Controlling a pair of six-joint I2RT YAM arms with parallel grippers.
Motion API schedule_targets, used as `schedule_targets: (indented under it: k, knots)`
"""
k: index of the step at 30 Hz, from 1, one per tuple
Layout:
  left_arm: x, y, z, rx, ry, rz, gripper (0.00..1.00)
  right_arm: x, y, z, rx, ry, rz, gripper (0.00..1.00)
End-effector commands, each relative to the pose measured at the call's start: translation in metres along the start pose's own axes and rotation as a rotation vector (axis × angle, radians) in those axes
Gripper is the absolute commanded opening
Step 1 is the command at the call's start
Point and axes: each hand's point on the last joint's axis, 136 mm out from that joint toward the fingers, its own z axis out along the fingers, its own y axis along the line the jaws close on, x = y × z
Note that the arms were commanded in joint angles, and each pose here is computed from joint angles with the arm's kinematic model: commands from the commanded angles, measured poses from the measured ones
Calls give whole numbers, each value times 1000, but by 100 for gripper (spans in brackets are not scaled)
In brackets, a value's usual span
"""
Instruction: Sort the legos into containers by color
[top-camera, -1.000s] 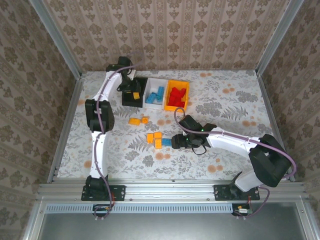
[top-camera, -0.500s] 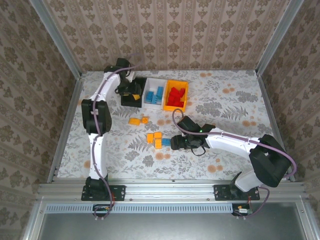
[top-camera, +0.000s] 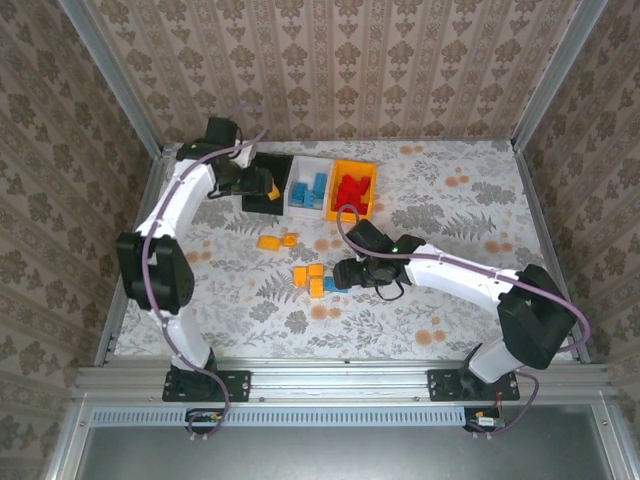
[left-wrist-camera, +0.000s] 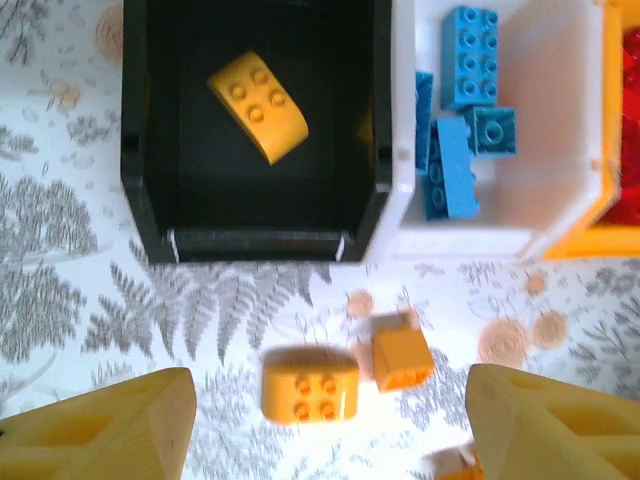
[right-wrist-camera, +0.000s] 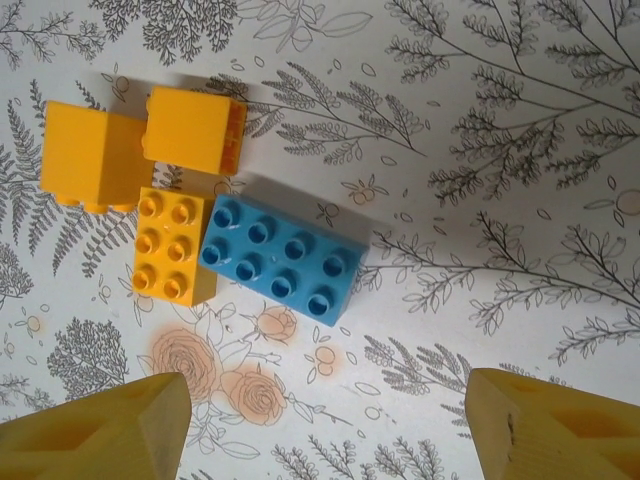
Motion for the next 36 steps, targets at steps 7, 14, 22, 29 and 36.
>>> schedule_targets:
  k: [7,14,22,29,36]
  knots:
    - [60,-3,-57,13,-64,-45,78,0,4,22,63,97,-105,76]
    - [110,-6,-69,63,-53,-83,82,2,20,34,-30,142,-446,76]
    - [134,-1,-65,86,-26,-113,86,2,21,45,-43,167,-631,77]
    - [134,0,-65,106,-27,-123,89,1,20,53,-36,187,-757,78]
    - [135,3,-62,126,-25,-146,91,2,14,64,-15,237,-821,77]
